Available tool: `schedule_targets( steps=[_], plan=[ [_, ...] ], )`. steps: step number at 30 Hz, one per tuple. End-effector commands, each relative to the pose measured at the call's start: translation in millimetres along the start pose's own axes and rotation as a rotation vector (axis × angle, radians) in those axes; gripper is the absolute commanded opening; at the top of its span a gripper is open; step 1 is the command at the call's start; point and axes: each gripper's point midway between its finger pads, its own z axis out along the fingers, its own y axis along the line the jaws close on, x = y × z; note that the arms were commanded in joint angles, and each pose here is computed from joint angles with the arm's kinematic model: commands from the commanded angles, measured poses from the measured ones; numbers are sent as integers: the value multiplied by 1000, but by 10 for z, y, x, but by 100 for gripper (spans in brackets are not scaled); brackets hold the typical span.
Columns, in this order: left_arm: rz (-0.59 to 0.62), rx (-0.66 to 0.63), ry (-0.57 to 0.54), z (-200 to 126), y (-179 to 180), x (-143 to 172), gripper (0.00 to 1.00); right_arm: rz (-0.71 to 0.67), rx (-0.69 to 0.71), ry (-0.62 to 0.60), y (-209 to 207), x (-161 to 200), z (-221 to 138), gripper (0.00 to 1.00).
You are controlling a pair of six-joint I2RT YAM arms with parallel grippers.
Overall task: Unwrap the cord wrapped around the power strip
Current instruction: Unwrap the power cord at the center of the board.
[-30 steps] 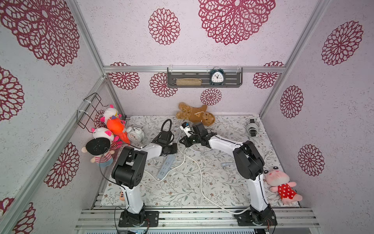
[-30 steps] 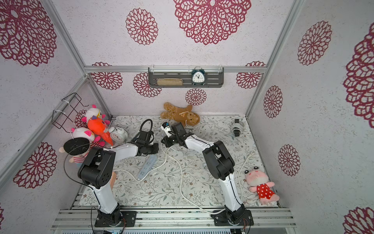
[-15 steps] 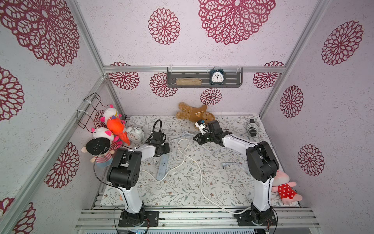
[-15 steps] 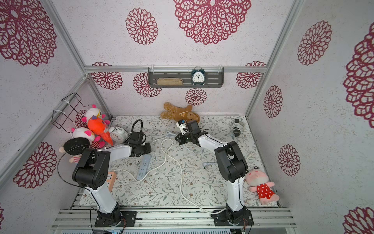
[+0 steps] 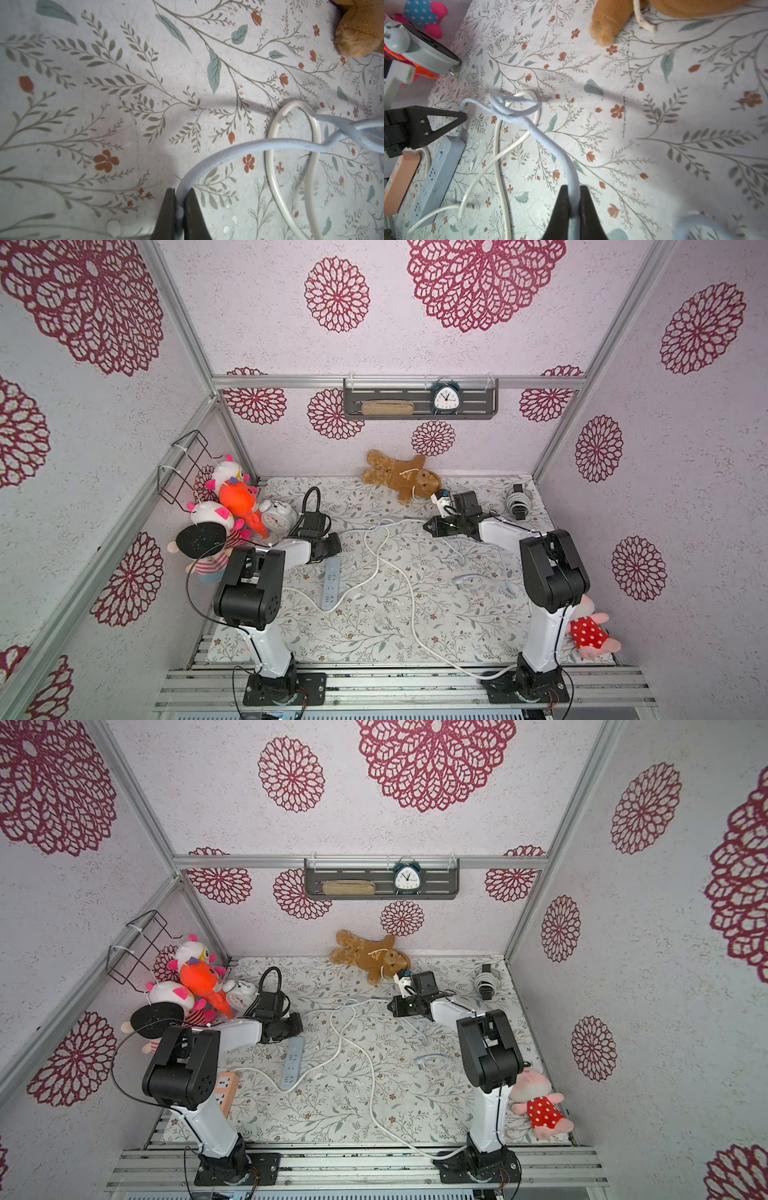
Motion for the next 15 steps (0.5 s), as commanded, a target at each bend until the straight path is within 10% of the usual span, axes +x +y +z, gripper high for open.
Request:
schedule_targets(
  steps=[1, 15],
  plan=[
    [-115, -146, 11, -88, 494, 81, 0, 111, 179, -145, -624, -337, -513, 0],
    [-171, -176, -25, -198, 654, 20, 0, 170, 357, -113, -1205, -109, -776, 0]
  ],
)
